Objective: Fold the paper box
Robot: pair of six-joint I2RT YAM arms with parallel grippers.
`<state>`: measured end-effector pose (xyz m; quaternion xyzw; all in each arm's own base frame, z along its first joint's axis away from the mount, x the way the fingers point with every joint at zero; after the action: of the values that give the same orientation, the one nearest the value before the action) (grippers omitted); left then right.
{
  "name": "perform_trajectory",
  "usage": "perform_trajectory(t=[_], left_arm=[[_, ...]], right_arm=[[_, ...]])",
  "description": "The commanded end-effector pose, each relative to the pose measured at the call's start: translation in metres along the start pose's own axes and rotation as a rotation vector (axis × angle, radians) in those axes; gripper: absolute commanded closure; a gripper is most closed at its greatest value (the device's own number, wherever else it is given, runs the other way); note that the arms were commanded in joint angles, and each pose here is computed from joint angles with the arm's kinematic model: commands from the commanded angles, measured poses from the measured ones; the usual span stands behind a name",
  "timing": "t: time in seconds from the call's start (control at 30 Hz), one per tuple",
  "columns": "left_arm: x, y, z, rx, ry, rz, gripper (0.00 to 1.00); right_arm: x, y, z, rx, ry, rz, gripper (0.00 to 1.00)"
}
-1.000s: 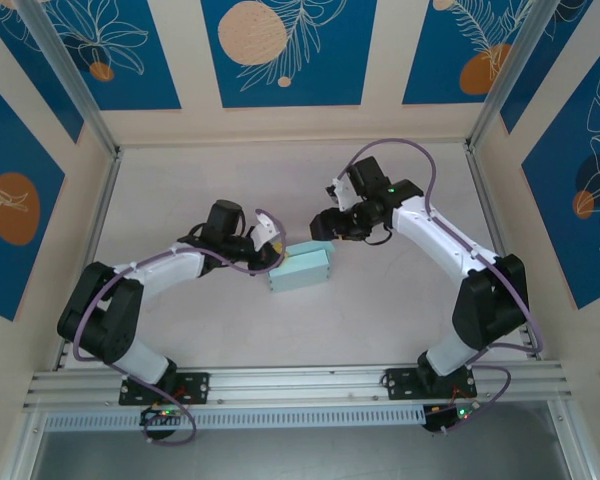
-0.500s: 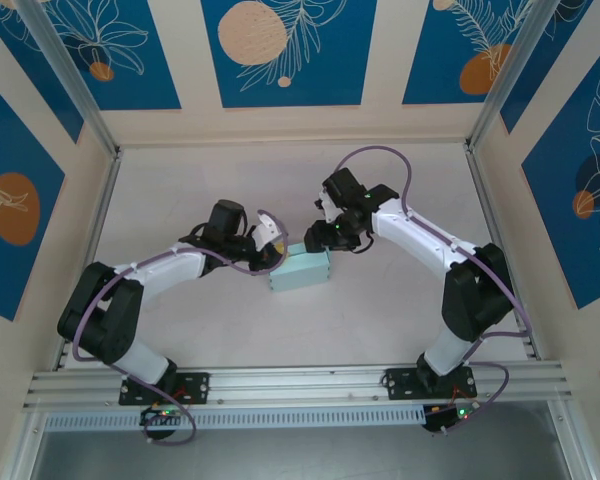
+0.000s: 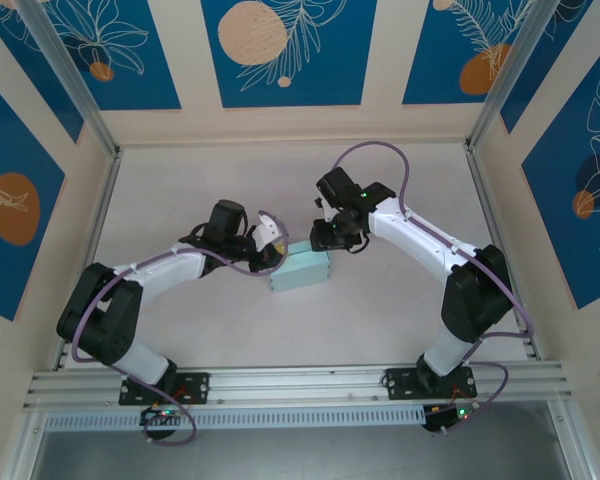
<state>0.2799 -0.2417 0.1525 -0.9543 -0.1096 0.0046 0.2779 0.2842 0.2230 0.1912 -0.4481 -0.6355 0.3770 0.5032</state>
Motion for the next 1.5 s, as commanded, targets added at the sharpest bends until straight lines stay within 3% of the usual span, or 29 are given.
perform_trajectory(t=[0.0,0.17,0.37,0.57,0.67,0.83,0.97,1.07,1.13,1.3,1.47], left_arm=[[-0.003,0.001,0.0,0.028,0.02,-0.001,0.87],[-0.002,0.001,-0.001,0.027,0.025,-0.002,0.87],[-0.003,0.001,-0.002,0.028,0.028,-0.001,0.87],[0.0,0.001,-0.002,0.033,0.022,-0.015,0.87],[0.001,0.0,-0.005,0.026,0.012,-0.029,0.78],[0.004,-0.003,-0.011,0.013,-0.007,-0.053,0.71],[0.009,-0.007,-0.016,0.007,-0.036,-0.1,0.58],[0.014,-0.013,-0.022,-0.003,-0.072,-0.152,0.41],[0.014,-0.018,-0.027,-0.019,-0.087,-0.17,0.35],[0.009,-0.037,-0.04,-0.068,-0.122,-0.219,0.32],[0.009,-0.066,-0.03,0.011,-0.329,-0.376,0.33]], right_arm=[[-0.002,0.006,0.006,0.023,-0.001,0.025,0.74],[-0.004,0.01,0.006,0.007,-0.015,0.056,0.82],[-0.007,0.013,0.005,-0.022,-0.043,0.118,1.0],[-0.005,0.015,0.011,-0.044,-0.086,0.157,1.0],[-0.005,0.017,0.015,-0.057,-0.106,0.179,1.0],[-0.004,0.02,0.02,-0.059,-0.104,0.166,1.0],[-0.007,0.02,0.024,-0.069,-0.1,0.176,1.0],[-0.008,0.018,0.026,-0.074,-0.096,0.174,1.0],[-0.008,0.018,0.027,-0.072,-0.096,0.174,1.0],[-0.005,0.012,0.028,-0.088,-0.097,0.17,1.0],[-0.002,0.006,0.03,-0.115,-0.103,0.169,1.0]])
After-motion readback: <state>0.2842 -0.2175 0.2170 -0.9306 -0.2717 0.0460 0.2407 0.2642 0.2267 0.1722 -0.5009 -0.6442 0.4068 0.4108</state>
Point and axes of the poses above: each hand's point on the last joint's axis, 136 mm out from that joint toward the fingers, its own y axis out along the fingers, its own x axis along the line the jaws close on, z = x × y, the point moved 5 cm from there along -y, back along the fingers, and after that the axes turned 9 degrees about y, right-handed, at the moved point
